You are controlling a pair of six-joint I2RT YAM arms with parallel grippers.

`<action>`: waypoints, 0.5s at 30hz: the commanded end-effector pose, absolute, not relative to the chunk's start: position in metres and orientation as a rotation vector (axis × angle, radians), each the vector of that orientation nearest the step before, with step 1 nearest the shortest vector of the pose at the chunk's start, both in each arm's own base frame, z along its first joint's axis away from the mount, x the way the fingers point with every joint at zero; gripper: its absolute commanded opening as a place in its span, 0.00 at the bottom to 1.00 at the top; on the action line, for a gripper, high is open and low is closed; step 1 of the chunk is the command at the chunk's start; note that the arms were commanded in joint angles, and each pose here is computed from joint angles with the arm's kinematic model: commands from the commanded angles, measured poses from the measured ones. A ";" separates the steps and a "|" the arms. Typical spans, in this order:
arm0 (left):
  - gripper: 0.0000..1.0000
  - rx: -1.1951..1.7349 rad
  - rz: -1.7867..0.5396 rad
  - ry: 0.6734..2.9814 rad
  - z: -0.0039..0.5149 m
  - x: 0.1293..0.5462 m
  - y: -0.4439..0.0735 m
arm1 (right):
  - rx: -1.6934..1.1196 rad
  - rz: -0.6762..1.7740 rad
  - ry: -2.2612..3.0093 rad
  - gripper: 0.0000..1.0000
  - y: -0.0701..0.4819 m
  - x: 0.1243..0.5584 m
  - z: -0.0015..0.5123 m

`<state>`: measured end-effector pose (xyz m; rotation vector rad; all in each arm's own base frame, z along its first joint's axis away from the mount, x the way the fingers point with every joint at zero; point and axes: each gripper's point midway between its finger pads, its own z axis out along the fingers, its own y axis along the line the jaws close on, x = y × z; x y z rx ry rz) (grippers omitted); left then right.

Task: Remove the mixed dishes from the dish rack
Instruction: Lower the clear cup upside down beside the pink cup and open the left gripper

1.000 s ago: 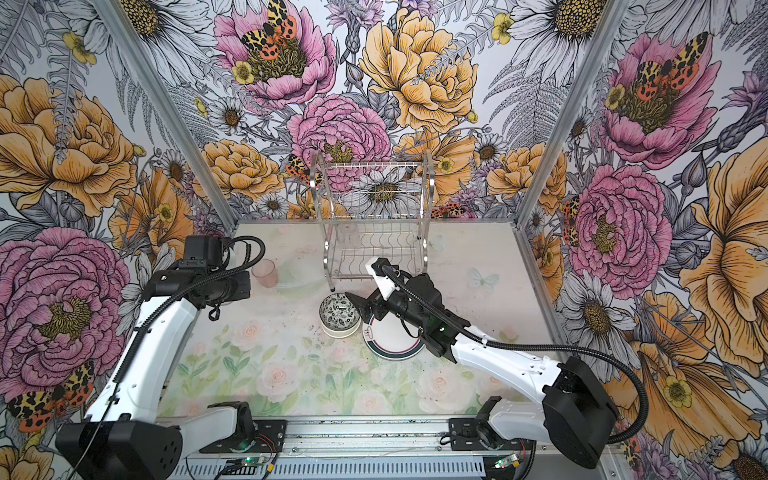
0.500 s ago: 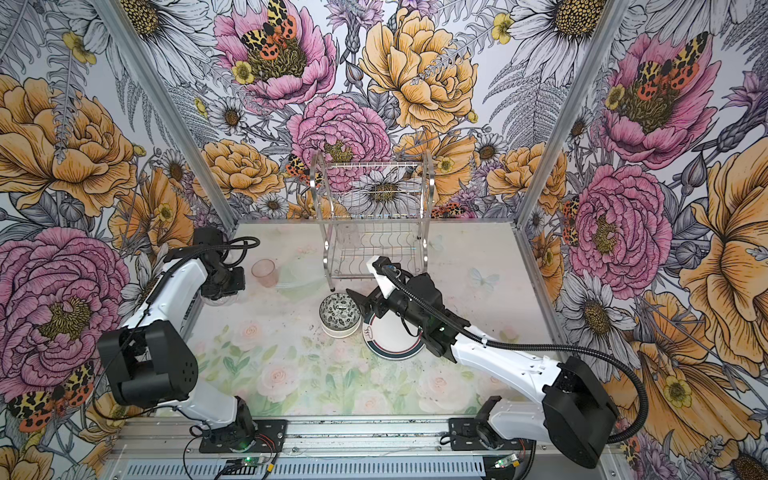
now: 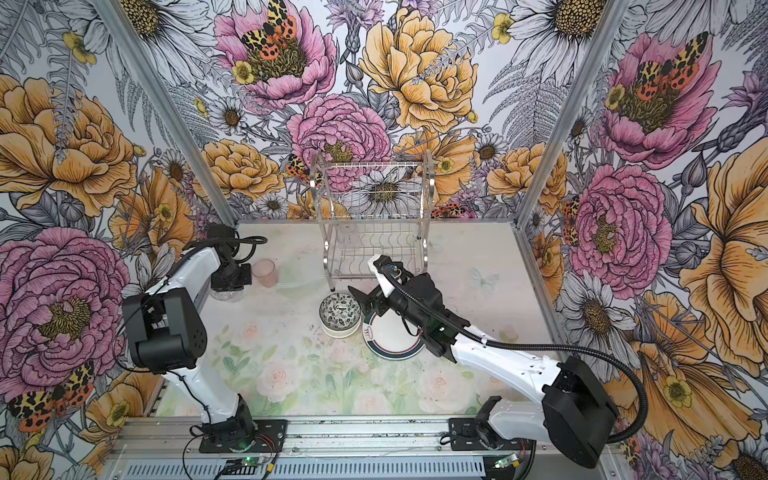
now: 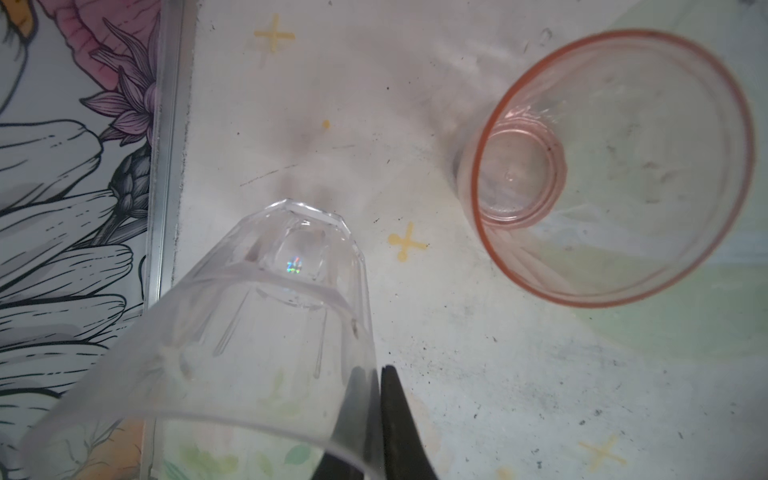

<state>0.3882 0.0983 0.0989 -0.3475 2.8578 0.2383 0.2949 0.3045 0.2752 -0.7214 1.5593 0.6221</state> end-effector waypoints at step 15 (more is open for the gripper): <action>0.14 -0.328 0.188 2.835 0.093 0.417 0.106 | -0.698 0.612 1.537 1.00 0.303 0.296 0.282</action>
